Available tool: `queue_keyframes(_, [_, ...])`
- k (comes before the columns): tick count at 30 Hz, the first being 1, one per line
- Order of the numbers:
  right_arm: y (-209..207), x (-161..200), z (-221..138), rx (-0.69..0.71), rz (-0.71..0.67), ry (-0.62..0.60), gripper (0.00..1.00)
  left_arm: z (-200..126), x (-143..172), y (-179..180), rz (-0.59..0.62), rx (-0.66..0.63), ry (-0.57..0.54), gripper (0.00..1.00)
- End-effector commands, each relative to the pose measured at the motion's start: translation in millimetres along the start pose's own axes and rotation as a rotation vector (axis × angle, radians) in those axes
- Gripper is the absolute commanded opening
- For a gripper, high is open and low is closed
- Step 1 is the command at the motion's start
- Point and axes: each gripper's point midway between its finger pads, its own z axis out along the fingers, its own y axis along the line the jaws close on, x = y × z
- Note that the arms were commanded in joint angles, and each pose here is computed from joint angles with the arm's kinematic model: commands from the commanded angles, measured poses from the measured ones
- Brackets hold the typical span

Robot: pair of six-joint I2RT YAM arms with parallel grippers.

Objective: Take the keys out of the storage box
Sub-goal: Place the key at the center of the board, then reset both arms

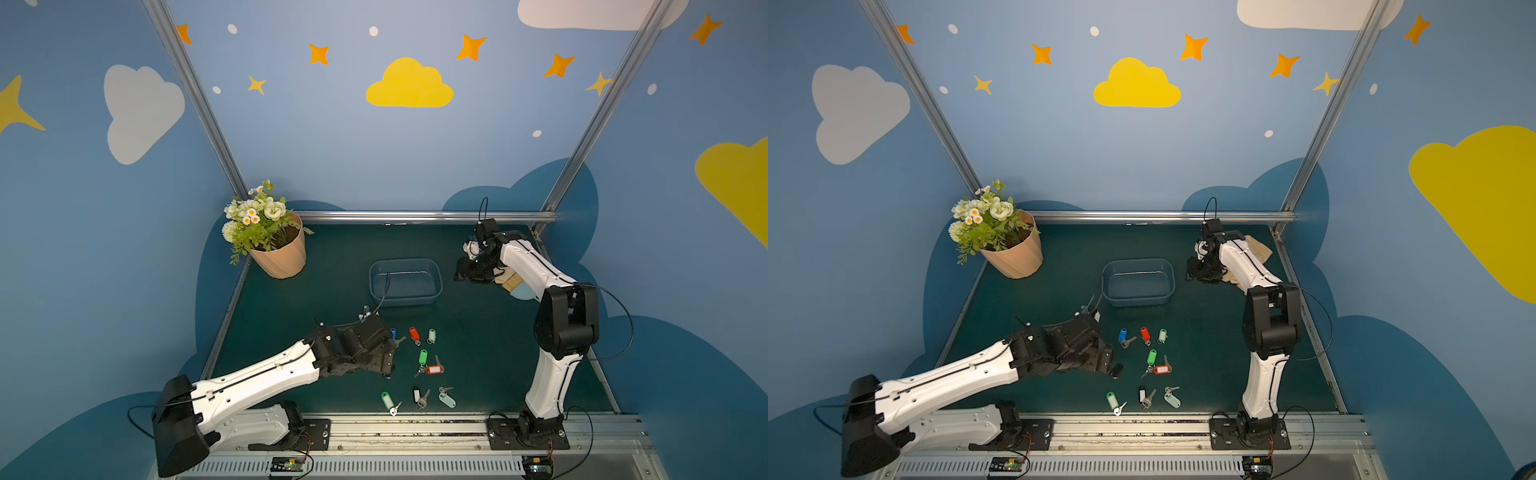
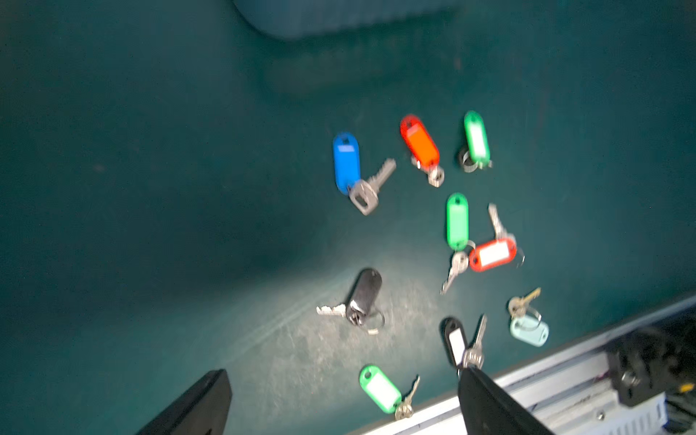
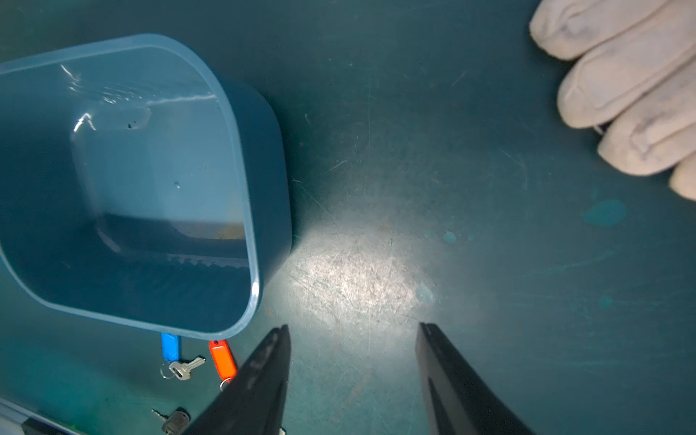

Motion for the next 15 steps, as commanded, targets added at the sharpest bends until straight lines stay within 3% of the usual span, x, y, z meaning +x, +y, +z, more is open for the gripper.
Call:
queue_keyframes(1, [5,-11,-34,-0.002,-0.039,-0.139,0.71,-7,-48,28,-0.005,-0.106,-0.130,1.00])
queue_keyframes(3, [4,-8,-46,0.008,-0.065,-0.201,0.98,-6,-74,50,-0.013,-0.204,-0.171,1.00])
queue_keyframes(10, [-30,8,-83,0.162,-0.139,-0.504,0.98,11,-148,127,0.066,-0.540,-0.328,1.00])
queue_keyframes(15, [-59,25,-95,0.300,-0.265,-0.753,0.98,31,-166,170,0.073,-0.553,-0.516,1.00])
